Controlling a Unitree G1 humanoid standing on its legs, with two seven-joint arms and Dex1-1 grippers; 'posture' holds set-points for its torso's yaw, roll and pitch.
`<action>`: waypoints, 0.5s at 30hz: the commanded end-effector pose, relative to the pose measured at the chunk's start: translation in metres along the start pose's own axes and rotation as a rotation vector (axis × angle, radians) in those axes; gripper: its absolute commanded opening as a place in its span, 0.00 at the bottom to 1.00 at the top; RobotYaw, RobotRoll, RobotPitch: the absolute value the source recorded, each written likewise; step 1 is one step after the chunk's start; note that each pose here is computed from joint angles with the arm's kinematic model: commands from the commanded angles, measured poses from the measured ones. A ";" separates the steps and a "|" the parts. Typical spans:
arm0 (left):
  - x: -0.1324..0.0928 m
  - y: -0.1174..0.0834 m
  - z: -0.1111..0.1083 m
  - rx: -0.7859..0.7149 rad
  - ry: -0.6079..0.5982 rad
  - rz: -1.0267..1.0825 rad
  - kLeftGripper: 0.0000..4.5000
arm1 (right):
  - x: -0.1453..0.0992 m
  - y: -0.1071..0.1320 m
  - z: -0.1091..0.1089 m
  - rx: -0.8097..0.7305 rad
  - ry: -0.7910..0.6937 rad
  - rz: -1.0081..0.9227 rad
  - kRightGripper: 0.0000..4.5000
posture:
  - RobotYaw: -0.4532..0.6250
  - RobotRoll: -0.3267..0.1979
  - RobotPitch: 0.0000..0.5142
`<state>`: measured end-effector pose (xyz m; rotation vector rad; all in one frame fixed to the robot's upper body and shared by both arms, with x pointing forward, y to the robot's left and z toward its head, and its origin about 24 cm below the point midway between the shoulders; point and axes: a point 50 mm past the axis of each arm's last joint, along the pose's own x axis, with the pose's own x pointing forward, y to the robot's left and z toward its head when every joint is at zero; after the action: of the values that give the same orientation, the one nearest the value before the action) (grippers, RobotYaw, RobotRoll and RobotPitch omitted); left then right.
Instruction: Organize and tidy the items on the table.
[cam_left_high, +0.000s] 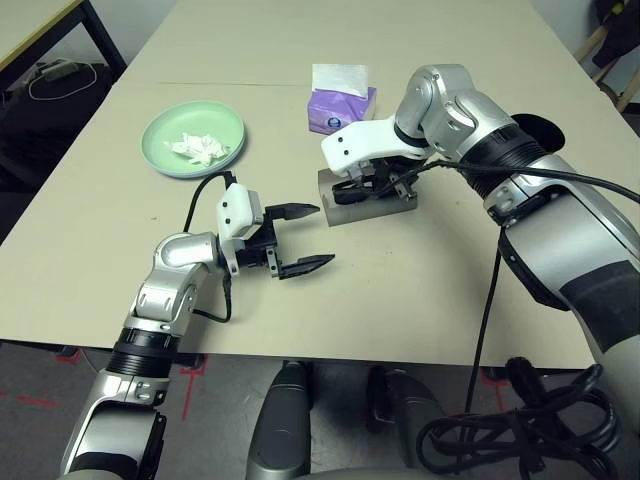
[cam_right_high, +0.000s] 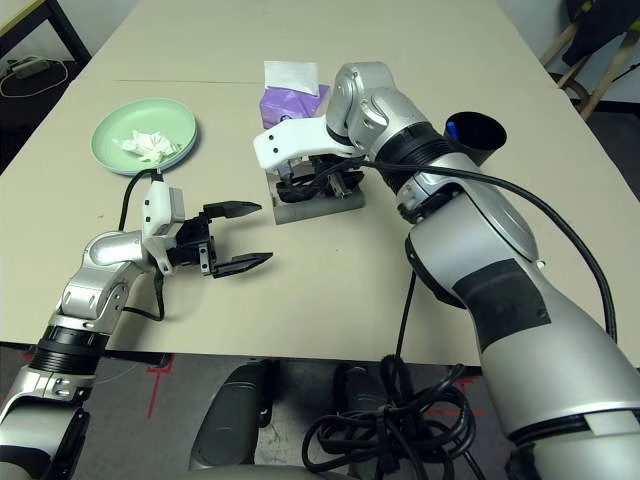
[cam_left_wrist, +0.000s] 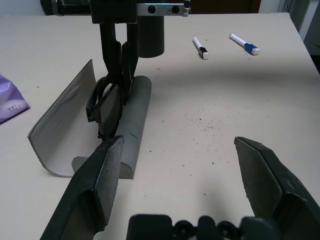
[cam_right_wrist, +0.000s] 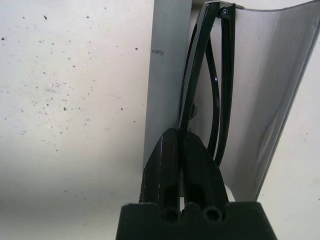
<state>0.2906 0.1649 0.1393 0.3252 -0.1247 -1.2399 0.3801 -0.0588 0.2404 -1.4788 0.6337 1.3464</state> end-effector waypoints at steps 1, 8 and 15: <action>0.000 -0.005 0.000 0.008 0.010 -0.015 1.00 | 0.004 0.001 0.000 0.002 -0.012 0.019 0.01 | 0.71 0.62 0.39; -0.002 -0.005 0.001 0.008 0.014 -0.014 1.00 | 0.009 0.003 -0.008 0.017 0.020 0.026 0.01 | 0.71 0.62 0.39; -0.001 -0.005 0.001 0.009 0.012 -0.014 1.00 | 0.009 0.003 -0.012 0.018 0.041 0.025 0.01 | 0.70 0.62 0.39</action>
<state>0.2881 0.1647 0.1423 0.3418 -0.1323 -1.2430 0.3834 -0.0638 0.2337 -1.4893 0.6611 1.3359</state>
